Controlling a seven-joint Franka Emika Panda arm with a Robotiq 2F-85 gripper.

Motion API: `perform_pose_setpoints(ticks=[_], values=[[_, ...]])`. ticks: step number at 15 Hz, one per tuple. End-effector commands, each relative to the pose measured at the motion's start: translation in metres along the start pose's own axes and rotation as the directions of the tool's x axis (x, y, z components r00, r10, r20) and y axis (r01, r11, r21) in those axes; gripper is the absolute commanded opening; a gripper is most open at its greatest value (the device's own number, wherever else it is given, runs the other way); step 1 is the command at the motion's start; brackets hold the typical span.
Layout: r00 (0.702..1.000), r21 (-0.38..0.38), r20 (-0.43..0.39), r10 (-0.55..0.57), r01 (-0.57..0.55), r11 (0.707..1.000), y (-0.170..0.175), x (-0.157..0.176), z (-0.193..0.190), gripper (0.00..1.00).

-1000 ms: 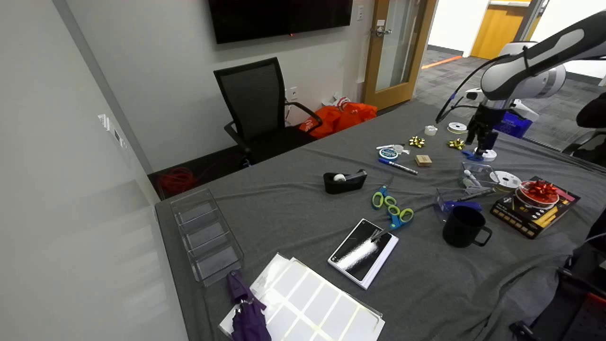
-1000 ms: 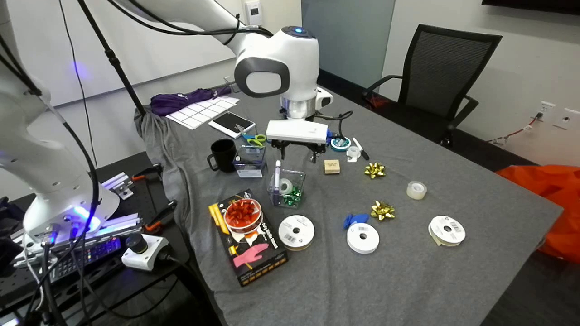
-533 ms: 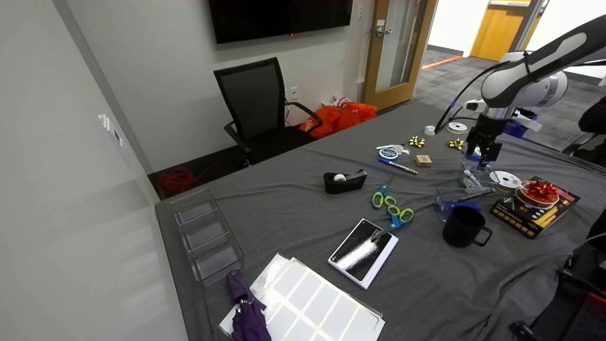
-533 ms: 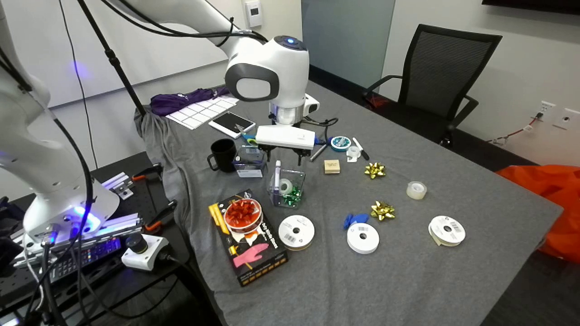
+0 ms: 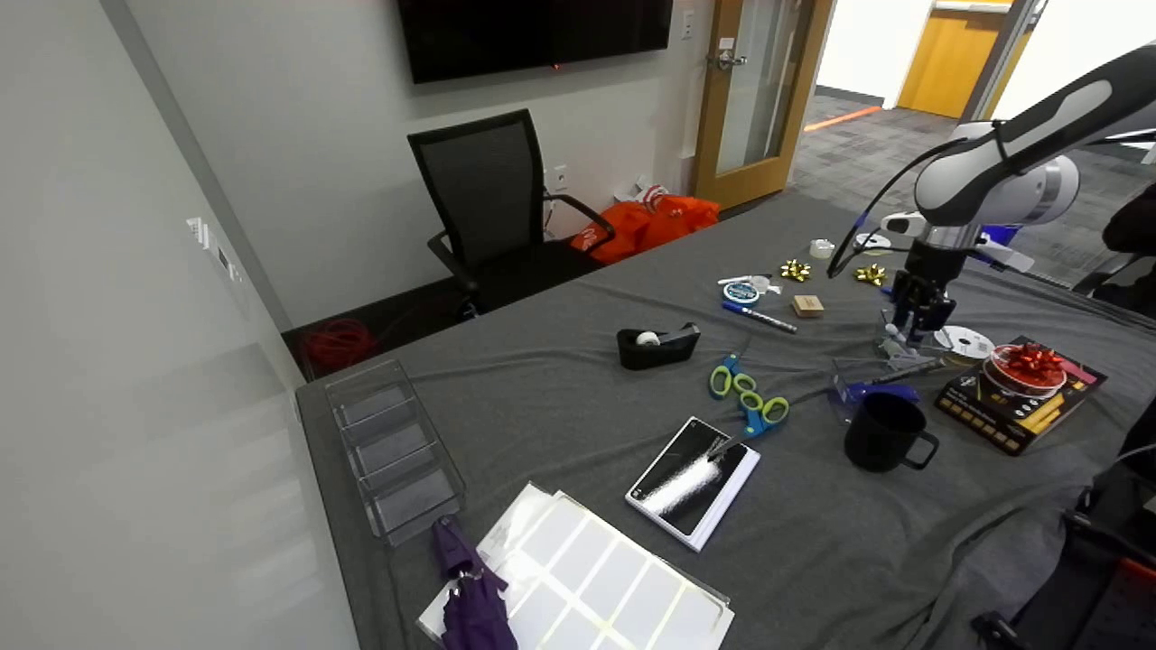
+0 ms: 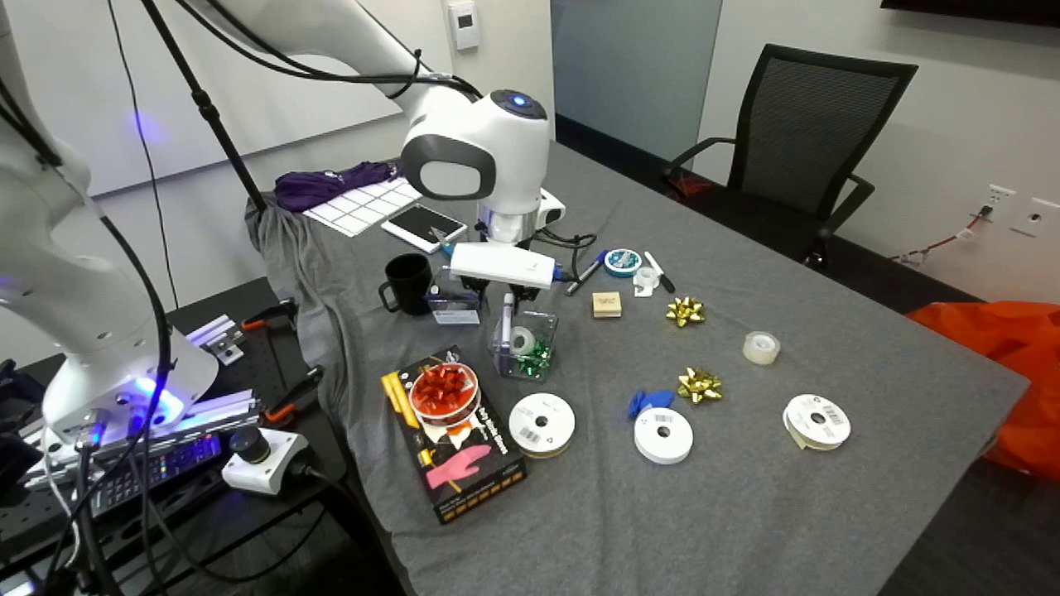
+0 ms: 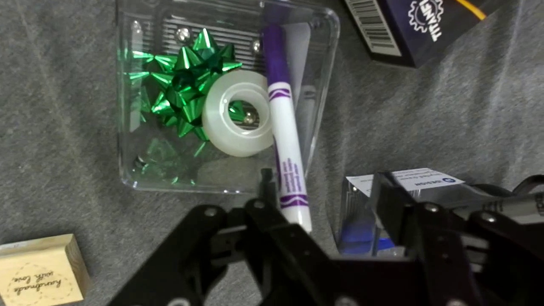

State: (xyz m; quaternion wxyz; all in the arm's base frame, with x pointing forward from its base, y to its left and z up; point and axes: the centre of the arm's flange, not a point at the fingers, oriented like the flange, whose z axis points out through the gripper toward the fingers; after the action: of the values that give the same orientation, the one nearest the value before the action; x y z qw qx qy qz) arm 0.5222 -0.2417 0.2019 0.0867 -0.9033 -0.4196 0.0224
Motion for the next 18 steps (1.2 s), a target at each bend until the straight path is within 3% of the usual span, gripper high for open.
perform_pose_setpoints(ticks=[1, 5, 16, 17, 18], values=[[0.999, -0.015, -0.035, -0.003, 0.003, 1.000, -0.013, -0.001, 0.004, 0.31], [0.999, -0.027, -0.043, 0.009, -0.010, 1.000, -0.012, 0.002, 0.007, 0.03], [0.998, -0.013, -0.064, 0.015, -0.015, 1.000, -0.010, 0.003, -0.005, 0.04], [0.998, -0.016, -0.067, 0.015, -0.016, 1.000, -0.009, 0.002, -0.004, 0.30], [0.998, -0.019, -0.067, 0.015, -0.017, 1.000, -0.009, 0.002, -0.003, 0.44]])
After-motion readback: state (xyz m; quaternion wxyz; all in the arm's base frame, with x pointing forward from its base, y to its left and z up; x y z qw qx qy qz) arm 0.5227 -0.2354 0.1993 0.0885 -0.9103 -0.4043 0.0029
